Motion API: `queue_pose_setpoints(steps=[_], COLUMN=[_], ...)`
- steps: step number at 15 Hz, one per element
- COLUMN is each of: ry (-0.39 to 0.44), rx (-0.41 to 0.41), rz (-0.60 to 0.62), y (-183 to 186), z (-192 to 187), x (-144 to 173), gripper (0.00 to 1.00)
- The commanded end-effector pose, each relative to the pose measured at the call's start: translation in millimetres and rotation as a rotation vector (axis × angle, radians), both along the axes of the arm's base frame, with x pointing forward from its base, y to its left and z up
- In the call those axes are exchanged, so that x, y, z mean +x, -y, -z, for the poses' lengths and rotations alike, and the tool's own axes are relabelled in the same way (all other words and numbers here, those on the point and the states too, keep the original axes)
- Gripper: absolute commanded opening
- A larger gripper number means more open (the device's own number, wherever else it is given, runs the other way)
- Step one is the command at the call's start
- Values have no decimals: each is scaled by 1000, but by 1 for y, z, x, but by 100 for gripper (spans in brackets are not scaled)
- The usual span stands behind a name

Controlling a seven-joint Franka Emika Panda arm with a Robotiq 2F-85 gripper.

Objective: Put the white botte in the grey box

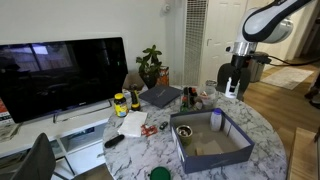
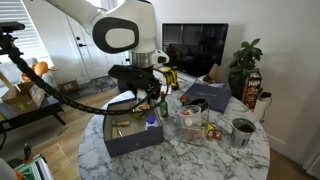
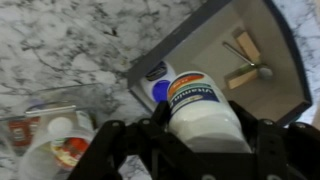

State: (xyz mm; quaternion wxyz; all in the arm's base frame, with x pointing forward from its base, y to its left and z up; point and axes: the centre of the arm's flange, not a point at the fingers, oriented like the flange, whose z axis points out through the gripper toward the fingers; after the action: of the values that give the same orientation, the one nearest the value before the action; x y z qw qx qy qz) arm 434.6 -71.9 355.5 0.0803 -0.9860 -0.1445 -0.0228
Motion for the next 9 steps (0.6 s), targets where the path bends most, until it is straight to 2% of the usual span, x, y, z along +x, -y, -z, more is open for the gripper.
queue_pose_setpoints(steps=[1, 3, 4, 5, 8, 9], ry=[-112, -225, -149, -174, -158, -153], rx=[92, 107, 76, 75, 76, 77], rz=[-143, -195, -155, -170, -159, -155], y=[-68, -94, -78, -86, -82, -80], z=[26, 59, 32, 41, 36, 34], x=[-35, -42, -34, -38, -33, -31], gripper=[36, 36, 36, 61, 61, 36])
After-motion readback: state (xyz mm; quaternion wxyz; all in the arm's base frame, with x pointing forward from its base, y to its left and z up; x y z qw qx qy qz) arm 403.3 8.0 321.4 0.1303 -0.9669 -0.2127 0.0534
